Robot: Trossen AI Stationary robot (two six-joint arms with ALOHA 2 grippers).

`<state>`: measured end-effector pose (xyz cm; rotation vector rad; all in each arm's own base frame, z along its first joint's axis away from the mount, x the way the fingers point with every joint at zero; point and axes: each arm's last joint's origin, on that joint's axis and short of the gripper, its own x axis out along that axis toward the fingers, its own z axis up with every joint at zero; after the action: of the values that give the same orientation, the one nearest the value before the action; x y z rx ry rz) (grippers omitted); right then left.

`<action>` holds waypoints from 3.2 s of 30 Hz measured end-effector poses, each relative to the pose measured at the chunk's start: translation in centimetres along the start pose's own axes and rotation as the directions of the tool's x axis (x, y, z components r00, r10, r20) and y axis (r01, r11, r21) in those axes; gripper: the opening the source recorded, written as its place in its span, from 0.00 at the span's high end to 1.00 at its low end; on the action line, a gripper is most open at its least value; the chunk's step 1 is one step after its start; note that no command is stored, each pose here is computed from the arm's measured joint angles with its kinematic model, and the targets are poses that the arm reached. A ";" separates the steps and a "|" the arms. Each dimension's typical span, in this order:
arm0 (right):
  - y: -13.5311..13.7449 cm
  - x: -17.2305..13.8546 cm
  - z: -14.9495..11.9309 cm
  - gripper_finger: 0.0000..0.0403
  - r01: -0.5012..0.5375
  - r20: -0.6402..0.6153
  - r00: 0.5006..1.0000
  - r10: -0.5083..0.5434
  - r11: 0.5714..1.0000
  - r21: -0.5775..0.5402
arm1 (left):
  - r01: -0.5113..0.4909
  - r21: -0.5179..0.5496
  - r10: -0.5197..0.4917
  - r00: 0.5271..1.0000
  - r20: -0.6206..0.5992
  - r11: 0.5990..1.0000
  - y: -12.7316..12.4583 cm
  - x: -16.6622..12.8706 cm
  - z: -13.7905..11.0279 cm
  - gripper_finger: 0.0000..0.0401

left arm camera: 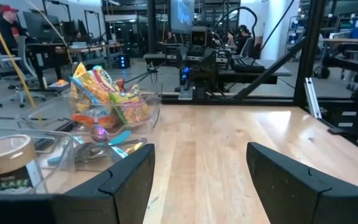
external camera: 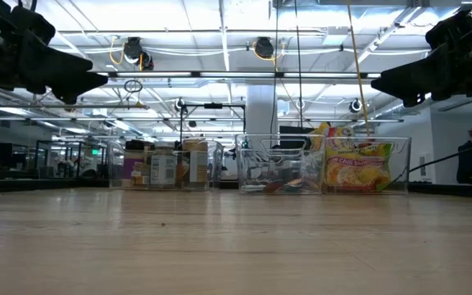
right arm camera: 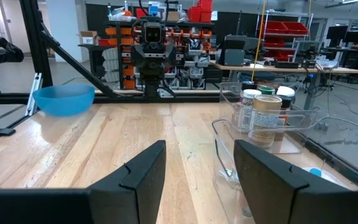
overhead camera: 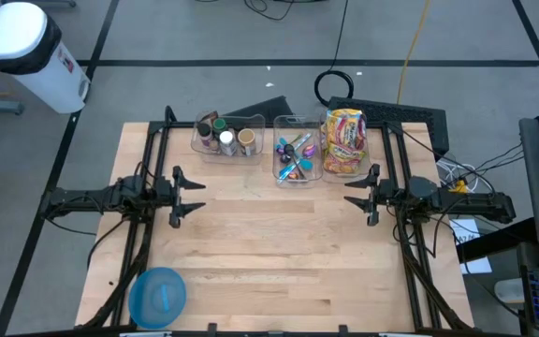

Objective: Pick & Place Food Item
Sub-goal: Return to Home Position

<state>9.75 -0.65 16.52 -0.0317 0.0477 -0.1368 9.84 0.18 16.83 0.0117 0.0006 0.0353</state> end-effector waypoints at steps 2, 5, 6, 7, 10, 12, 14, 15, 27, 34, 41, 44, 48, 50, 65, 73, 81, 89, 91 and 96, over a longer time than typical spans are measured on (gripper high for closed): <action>0.0 0.0 0.0 0.55 0.000 0.000 1.000 0.000 1.000 0.000 | 0.006 -0.012 -0.006 1.000 0.000 1.000 0.0 0.0 0.0 0.35; 0.0 0.0 0.0 0.55 0.000 0.000 1.000 0.000 1.000 0.000 | 0.036 -0.007 -0.036 0.999 -0.001 0.999 -0.1 0.0 0.0 0.35; 0.0 0.0 0.0 0.55 0.000 0.000 1.000 0.000 1.000 0.000 | 0.047 0.001 -0.047 0.999 -0.001 0.999 -0.1 0.0 0.0 0.35; 0.0 0.0 0.0 0.55 0.000 0.000 1.000 0.000 1.000 0.000 | 0.054 0.007 -0.054 0.999 -0.001 0.999 -0.2 0.0 0.0 0.35; 0.0 0.0 0.0 0.55 0.000 0.000 1.000 0.000 1.000 0.000 | 0.052 0.013 -0.052 0.999 -0.001 0.999 -0.1 0.0 0.0 0.35; 0.0 0.0 0.0 0.55 0.000 0.000 1.000 0.000 1.000 0.000 | 0.051 0.019 -0.051 0.999 -0.001 0.999 -0.1 0.0 0.0 0.35; 0.0 0.0 0.0 0.55 0.000 0.001 1.000 0.000 1.000 0.011 | 0.050 0.032 -0.050 0.999 -0.001 0.998 -0.1 0.0 0.0 0.35; 0.0 0.0 0.0 0.55 0.000 0.003 1.000 0.000 1.000 0.017 | 0.050 0.037 -0.050 0.999 -0.001 0.998 -0.1 0.0 0.0 0.35; 0.1 0.0 0.1 0.55 -0.044 0.016 0.999 0.044 0.999 -0.010 | 0.049 0.038 -0.049 0.999 0.000 0.998 -0.1 0.0 0.0 0.35; 0.1 0.0 0.6 0.55 -0.045 0.058 0.997 0.046 0.999 -0.010 | 0.048 0.111 -0.048 0.999 0.000 0.993 -0.1 0.0 0.0 0.35; 0.1 -0.1 1.1 0.55 -0.042 0.118 0.992 0.042 0.999 -0.006 | 0.048 0.083 -0.048 0.999 0.001 0.995 -0.1 0.0 0.0 0.35; 0.1 -0.1 1.1 0.55 -0.042 0.118 0.992 0.043 0.999 -0.006 | 0.048 0.083 -0.048 0.999 0.001 0.995 -0.1 0.0 0.0 0.35; 0.1 -0.1 1.1 0.55 -0.043 0.118 0.992 0.043 0.999 -0.006 | 0.048 0.084 -0.048 0.999 0.001 0.995 -0.1 0.0 0.0 0.35; 0.1 -0.1 1.1 0.55 -0.043 0.118 0.992 0.043 0.999 -0.006 | 0.048 0.080 -0.048 0.999 0.001 0.996 -0.1 0.0 0.0 0.35; 0.1 -0.1 1.2 0.55 -0.044 0.122 0.992 0.044 0.999 -0.006 | 0.048 0.081 -0.049 0.999 0.001 0.996 -0.1 0.0 0.0 0.35; 0.1 -0.1 1.2 0.55 -0.044 0.123 0.991 0.045 0.999 -0.006 | 0.048 0.080 -0.048 0.999 0.001 0.996 -0.1 0.0 0.0 0.35; 0.1 -0.1 1.2 0.55 -0.044 0.123 0.991 0.045 0.999 -0.005 | 0.048 0.080 -0.048 0.999 0.001 0.996 -0.1 0.0 0.0 0.35; 0.1 -0.1 1.2 0.55 -0.044 0.123 0.991 0.045 0.999 -0.005 | 0.048 0.080 -0.048 0.999 0.001 0.996 -0.1 0.0 0.0 0.35; 0.1 -0.1 1.2 0.55 -0.044 0.123 0.991 0.045 0.999 -0.005 | 0.048 0.083 -0.048 0.999 0.001 0.995 -0.1 0.0 0.0 0.35; 0.1 -0.1 1.2 0.55 -0.044 0.123 0.991 0.045 0.999 -0.006 | 0.048 0.080 -0.048 0.999 0.001 0.996 -0.1 0.0 0.0 0.35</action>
<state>9.74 -0.51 17.69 -0.0418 -0.0742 -0.0901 9.85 0.04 16.80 0.0917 -0.0008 -0.0130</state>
